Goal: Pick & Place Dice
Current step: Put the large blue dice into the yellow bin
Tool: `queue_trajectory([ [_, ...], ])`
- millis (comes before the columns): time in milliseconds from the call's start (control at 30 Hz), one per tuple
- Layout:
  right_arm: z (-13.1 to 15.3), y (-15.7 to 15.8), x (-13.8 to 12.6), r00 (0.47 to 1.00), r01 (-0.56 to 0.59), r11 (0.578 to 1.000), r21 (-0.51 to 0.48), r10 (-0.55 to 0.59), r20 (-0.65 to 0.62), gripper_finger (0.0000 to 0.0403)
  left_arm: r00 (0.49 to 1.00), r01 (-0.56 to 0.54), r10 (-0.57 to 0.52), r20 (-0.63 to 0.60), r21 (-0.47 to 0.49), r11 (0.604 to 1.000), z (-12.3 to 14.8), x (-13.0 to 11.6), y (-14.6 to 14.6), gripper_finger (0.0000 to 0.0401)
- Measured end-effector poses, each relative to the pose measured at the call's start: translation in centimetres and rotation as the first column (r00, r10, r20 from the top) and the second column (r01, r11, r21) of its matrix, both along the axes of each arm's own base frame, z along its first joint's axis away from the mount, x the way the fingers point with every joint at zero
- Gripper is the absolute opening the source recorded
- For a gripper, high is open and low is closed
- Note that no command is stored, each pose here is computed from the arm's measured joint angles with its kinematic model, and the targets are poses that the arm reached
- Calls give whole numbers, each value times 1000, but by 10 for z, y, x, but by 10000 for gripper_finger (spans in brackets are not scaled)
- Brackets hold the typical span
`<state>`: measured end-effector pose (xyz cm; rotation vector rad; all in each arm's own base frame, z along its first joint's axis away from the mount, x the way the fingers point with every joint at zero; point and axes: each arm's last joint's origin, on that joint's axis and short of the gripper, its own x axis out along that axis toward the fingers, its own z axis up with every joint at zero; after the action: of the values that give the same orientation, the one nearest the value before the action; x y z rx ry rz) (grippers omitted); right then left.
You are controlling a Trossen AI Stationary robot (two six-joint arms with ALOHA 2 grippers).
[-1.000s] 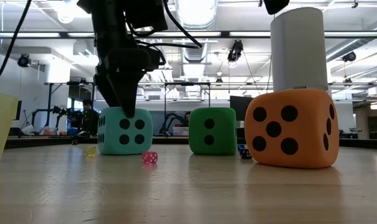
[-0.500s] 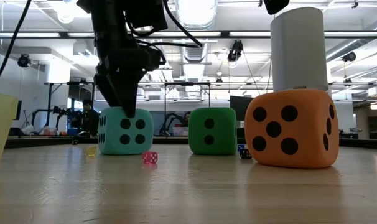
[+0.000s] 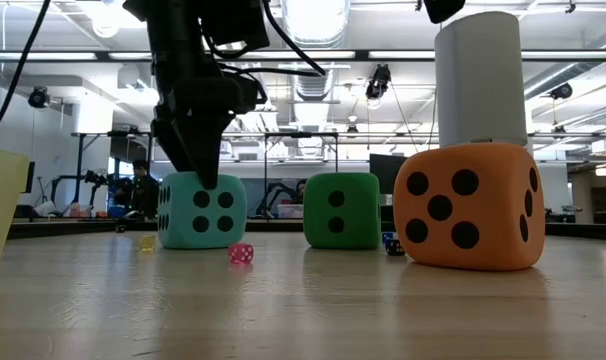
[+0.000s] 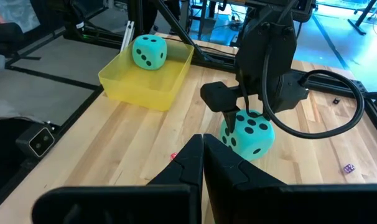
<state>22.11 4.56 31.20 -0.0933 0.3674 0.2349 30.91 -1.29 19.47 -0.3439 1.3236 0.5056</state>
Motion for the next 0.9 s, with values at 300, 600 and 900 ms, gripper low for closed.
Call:
queue_trajectory([
  [300, 0, 0, 0, 1000, 0, 1000, 0, 0, 0, 8, 999, -33, 33, 8, -5, 999, 0, 0, 0, 370],
  [600, 0, 0, 0, 1000, 0, 1000, 0, 0, 0, 8, 1000, -16, 16, -3, -2, 1000, 3, 0, 0, 370],
  [900, 0, 0, 0, 1000, 0, 1000, -1, 0, 0, 8, 999, 2, -2, 32, -2, 1000, 27, -10, 0, 374],
])
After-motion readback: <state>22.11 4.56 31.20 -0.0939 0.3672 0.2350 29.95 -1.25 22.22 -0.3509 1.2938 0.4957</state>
